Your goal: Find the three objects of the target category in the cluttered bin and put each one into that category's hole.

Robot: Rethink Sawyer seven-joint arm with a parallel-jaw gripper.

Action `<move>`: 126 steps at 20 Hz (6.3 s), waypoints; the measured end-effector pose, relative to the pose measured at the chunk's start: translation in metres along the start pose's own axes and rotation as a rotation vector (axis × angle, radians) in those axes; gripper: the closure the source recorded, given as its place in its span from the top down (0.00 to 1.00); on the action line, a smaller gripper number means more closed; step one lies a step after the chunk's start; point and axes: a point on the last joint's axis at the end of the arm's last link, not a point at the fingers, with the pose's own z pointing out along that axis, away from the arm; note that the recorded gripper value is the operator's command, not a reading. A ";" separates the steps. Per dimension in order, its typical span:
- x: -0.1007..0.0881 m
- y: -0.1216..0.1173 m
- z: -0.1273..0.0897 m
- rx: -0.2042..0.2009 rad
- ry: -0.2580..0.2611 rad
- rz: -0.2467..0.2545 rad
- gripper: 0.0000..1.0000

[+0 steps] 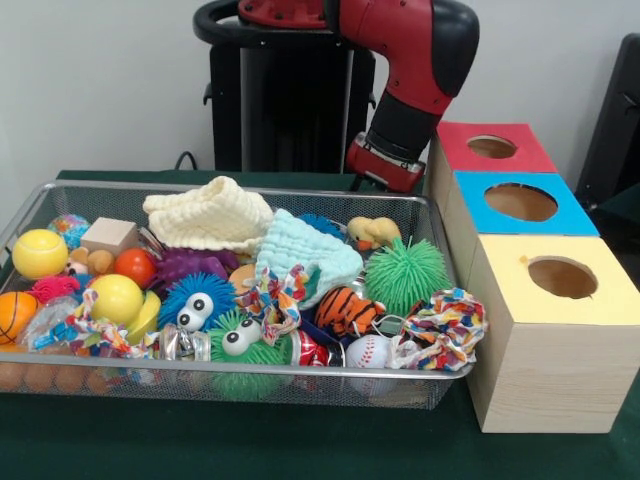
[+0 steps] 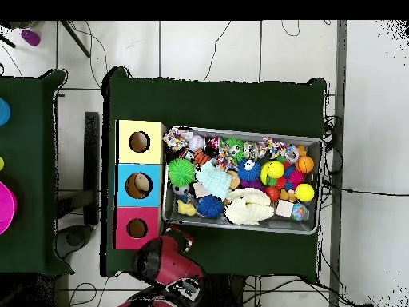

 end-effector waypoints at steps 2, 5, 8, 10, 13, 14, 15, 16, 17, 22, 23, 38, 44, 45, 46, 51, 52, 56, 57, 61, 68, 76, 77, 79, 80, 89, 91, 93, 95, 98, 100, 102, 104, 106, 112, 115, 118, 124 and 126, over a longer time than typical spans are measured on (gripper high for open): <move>-0.001 0.000 -0.002 0.006 0.065 0.002 1.00; 0.000 0.001 -0.006 0.016 0.199 0.010 1.00; 0.001 0.001 -0.011 0.018 0.316 0.015 1.00; 0.000 0.001 -0.014 0.018 0.374 0.016 1.00; -0.005 -0.002 -0.018 0.021 0.441 0.016 1.00; -0.008 -0.002 -0.019 0.021 0.451 0.014 1.00; -0.009 -0.002 -0.020 0.020 0.453 0.013 1.00; -0.010 -0.001 -0.020 0.020 0.456 0.011 1.00; -0.016 0.000 -0.021 0.019 0.456 0.004 1.00; -0.030 -0.002 -0.027 0.029 0.455 -0.027 1.00; -0.033 -0.003 -0.029 0.032 0.459 -0.036 1.00; -0.114 -0.006 -0.096 0.047 0.496 -0.110 1.00; -0.160 0.011 -0.098 -0.015 0.244 -0.111 1.00; -0.171 0.015 -0.096 -0.032 0.172 -0.109 1.00; -0.182 0.019 -0.094 -0.048 0.101 -0.107 1.00; -0.229 0.036 -0.096 -0.100 -0.179 -0.097 1.00; -0.237 0.039 -0.098 -0.108 -0.228 -0.095 1.00; -0.257 0.050 -0.106 -0.132 -0.324 -0.086 1.00; -0.260 0.052 -0.107 -0.137 -0.338 -0.083 1.00; -0.261 0.058 -0.111 -0.150 -0.352 -0.070 1.00; -0.248 0.072 -0.110 -0.191 -0.329 -0.028 1.00; -0.240 0.080 -0.092 -0.254 -0.400 0.073 1.00; -0.238 0.079 -0.086 -0.264 -0.431 0.103 1.00; -0.236 0.079 -0.081 -0.269 -0.454 0.119 1.00; -0.235 0.079 -0.079 -0.271 -0.464 0.125 1.00; -0.213 0.087 -0.059 -0.283 -0.478 0.136 1.00; -0.211 0.090 -0.057 -0.287 -0.479 0.135 1.00; -0.211 0.090 -0.057 -0.291 -0.491 0.141 1.00; -0.211 0.090 -0.055 -0.295 -0.500 0.155 1.00; -0.211 0.090 -0.054 -0.304 -0.505 0.193 1.00; -0.210 0.090 -0.053 -0.309 -0.503 0.219 1.00; -0.209 0.089 -0.053 -0.313 -0.502 0.239 1.00; -0.208 0.089 -0.052 -0.319 -0.503 0.261 1.00; -0.207 0.089 -0.051 -0.327 -0.508 0.284 1.00; -0.208 0.091 -0.047 -0.353 -0.546 0.346 0.00; -0.208 0.091 -0.047 -0.356 -0.550 0.351 0.00; -0.208 0.091 -0.046 -0.366 -0.564 0.358 0.00; -0.207 0.092 -0.046 -0.370 -0.574 0.360 0.00; -0.207 0.092 -0.046 -0.371 -0.577 0.360 0.00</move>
